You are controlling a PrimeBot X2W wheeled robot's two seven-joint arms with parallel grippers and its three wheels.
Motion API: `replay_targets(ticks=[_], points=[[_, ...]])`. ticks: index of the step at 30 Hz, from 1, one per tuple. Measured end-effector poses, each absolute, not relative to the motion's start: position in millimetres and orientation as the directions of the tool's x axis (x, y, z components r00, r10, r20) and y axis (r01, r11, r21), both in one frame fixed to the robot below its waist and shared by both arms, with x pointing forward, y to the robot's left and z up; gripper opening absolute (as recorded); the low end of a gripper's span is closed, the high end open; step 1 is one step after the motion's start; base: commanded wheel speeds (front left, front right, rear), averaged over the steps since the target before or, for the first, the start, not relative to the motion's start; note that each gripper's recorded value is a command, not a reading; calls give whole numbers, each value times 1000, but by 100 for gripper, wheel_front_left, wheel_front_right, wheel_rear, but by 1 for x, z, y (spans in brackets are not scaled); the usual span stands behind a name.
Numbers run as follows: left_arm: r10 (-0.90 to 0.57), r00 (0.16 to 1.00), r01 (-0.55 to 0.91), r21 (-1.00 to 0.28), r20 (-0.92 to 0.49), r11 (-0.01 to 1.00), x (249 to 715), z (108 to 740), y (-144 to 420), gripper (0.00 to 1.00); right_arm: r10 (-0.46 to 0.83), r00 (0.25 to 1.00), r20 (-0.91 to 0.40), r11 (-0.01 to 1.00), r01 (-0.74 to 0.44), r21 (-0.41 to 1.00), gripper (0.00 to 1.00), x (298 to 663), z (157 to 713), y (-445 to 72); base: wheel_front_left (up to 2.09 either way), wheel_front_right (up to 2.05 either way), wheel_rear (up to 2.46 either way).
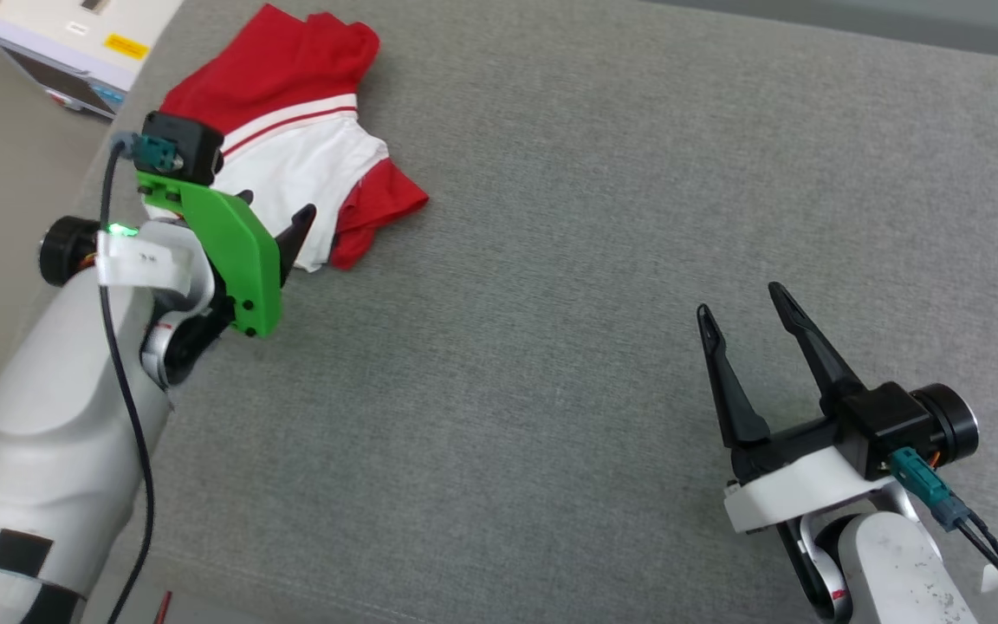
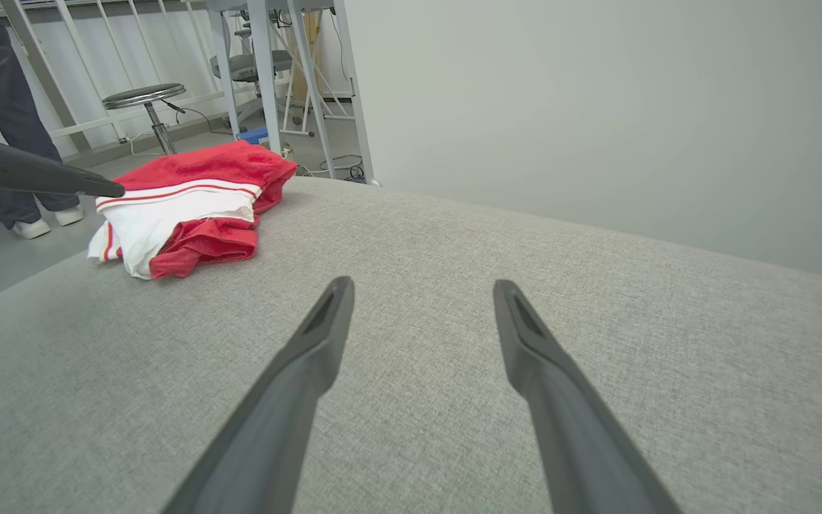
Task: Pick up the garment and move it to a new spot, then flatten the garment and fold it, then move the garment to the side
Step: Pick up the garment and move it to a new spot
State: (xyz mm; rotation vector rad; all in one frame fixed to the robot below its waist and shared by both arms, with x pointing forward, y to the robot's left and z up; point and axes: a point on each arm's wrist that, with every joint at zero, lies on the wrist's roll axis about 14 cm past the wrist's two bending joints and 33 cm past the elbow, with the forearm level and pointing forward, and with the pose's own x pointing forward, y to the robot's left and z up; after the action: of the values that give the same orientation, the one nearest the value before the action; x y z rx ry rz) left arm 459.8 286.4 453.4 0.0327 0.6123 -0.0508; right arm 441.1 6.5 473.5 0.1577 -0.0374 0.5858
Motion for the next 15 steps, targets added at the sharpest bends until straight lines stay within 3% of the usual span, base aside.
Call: replay_targets(ticks=[7, 15], points=[[-93, 668, 71, -61, -738, 996, 477, 414, 282, 100, 504, 863, 25, 852, -502, 151, 100, 447, 450, -14, 0, 0, 0], [-124, 572, 76, -99, -811, 992, 482, 371, 272, 100, 458, 888, -27, 880, -449, 155, 100, 452, 429, -34, 0, 0, 0]])
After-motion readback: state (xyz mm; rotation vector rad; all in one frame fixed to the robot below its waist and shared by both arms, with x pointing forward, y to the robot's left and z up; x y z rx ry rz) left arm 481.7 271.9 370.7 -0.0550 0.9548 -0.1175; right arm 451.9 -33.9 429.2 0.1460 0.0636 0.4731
